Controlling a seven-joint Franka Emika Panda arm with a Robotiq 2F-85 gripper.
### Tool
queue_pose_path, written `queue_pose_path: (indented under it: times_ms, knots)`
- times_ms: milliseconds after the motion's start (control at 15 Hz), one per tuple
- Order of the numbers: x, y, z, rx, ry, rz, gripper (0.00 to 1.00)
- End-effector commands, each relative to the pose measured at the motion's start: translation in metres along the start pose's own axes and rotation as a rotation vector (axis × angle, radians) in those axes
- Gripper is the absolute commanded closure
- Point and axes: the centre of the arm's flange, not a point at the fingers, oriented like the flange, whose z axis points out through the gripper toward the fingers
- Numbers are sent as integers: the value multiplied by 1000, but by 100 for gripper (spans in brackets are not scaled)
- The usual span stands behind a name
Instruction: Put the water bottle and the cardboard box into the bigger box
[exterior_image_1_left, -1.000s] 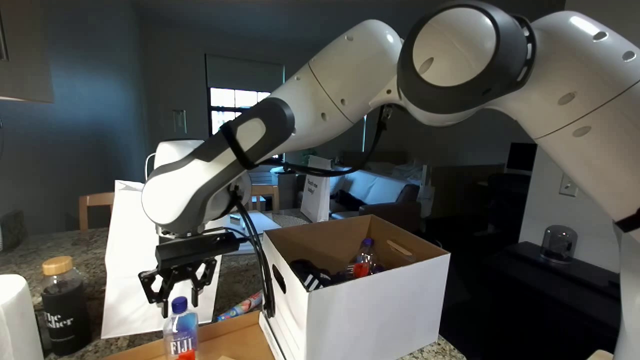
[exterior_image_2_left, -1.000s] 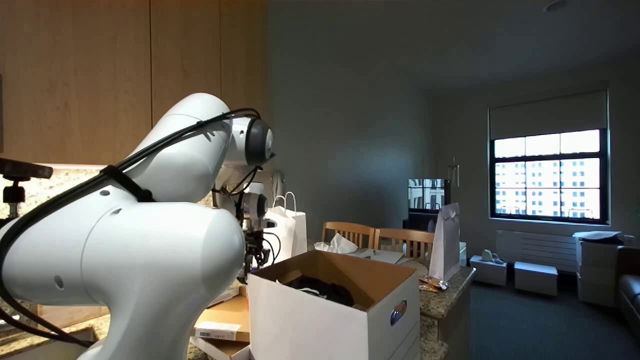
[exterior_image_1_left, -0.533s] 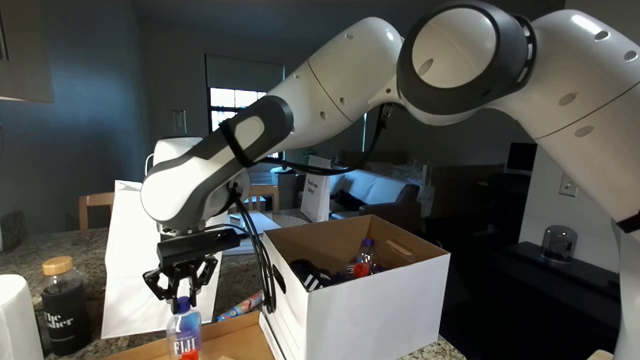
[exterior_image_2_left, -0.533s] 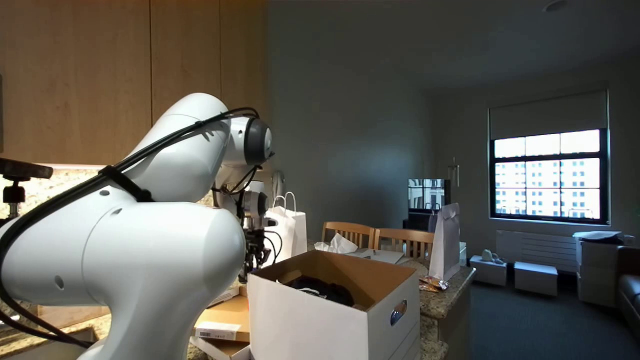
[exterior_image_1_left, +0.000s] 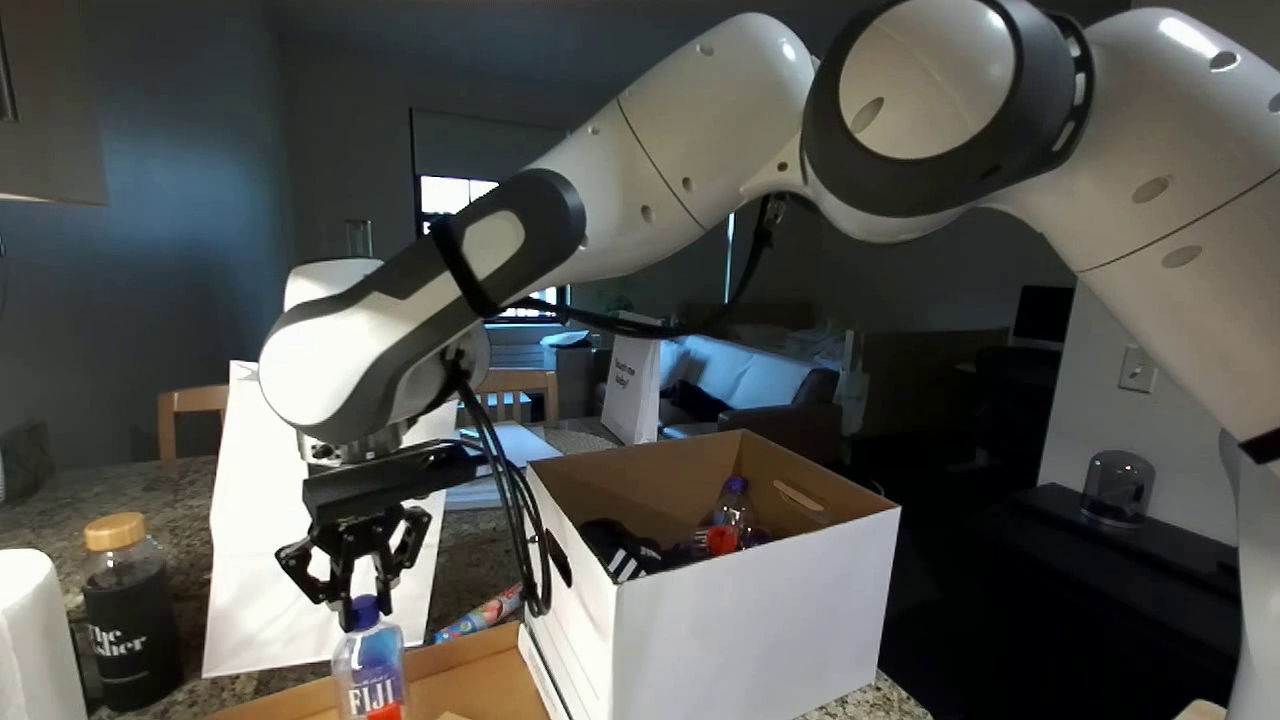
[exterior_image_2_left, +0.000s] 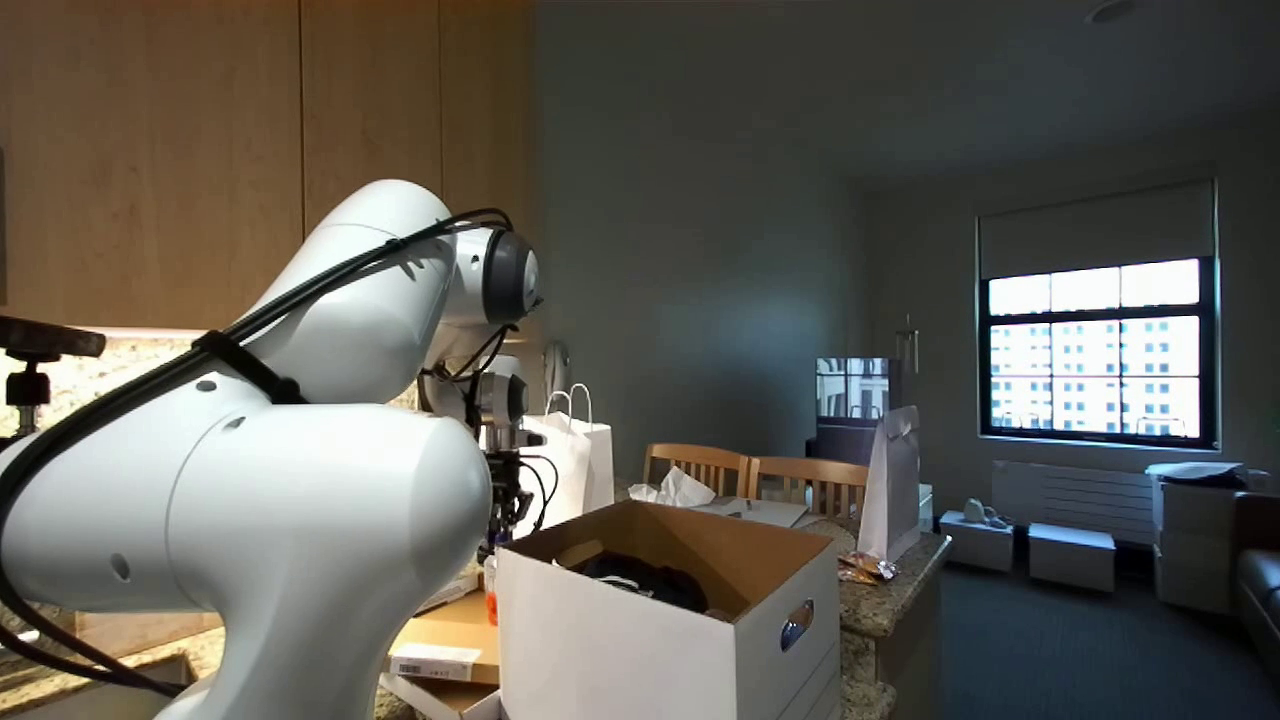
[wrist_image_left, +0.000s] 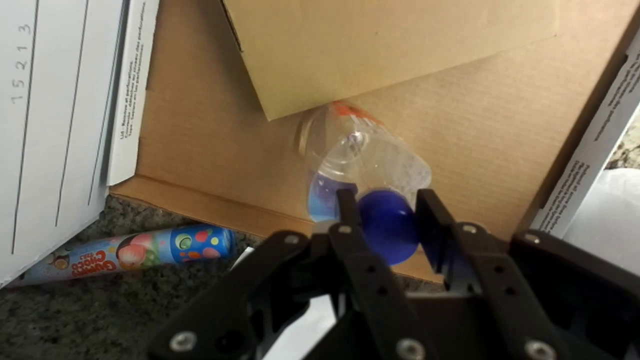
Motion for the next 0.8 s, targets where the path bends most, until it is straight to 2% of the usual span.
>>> queue_pose_path:
  times_ms: [0, 200, 533, 733]
  knots:
    - [-20, -15, -30, -61, -17, -67, 86]
    - [-27, -30, -52, -108, 3, -110, 86]
    - [-21, -39, -74, -100, -25, -182, 86]
    - [-20, -42, -96, -116, -7, -233, 86]
